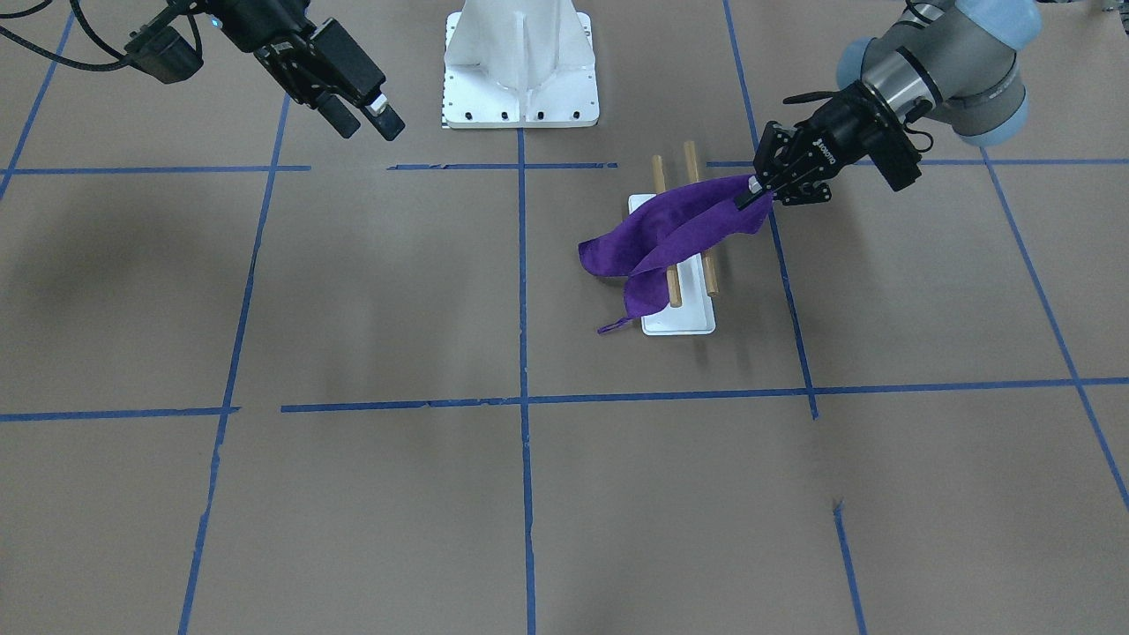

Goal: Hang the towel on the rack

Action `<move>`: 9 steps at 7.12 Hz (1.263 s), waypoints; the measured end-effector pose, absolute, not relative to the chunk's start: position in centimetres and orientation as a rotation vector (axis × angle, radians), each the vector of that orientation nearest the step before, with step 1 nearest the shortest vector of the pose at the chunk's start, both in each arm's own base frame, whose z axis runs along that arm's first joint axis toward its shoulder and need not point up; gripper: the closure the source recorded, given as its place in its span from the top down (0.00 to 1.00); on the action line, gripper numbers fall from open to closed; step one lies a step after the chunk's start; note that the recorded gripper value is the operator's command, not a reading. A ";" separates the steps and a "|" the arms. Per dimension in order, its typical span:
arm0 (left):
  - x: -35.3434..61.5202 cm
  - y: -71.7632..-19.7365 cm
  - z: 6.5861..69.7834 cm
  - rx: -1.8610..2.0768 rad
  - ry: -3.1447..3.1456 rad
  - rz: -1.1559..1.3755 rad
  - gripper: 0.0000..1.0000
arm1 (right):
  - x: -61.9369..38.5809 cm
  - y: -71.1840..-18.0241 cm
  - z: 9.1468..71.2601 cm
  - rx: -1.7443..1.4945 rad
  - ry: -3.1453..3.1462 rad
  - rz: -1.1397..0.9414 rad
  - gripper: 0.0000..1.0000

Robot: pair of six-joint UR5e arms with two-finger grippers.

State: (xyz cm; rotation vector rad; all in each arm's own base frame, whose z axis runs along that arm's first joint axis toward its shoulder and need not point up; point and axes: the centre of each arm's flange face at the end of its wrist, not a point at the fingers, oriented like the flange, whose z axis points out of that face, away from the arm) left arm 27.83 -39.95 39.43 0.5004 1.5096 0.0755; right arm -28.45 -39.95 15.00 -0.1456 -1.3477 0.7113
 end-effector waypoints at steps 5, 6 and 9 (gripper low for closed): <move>27.9 -42.9 44.5 0.499 1.422 0.062 1.00 | -28.3 -39.9 15.5 -0.144 -1.340 0.719 1.00; 27.9 -43.0 45.4 0.494 1.415 0.057 1.00 | -28.3 -39.9 15.6 -0.145 -1.337 0.720 1.00; 26.3 -43.6 48.6 0.540 1.354 0.080 1.00 | -26.3 -41.1 19.6 -0.079 -1.265 0.684 1.00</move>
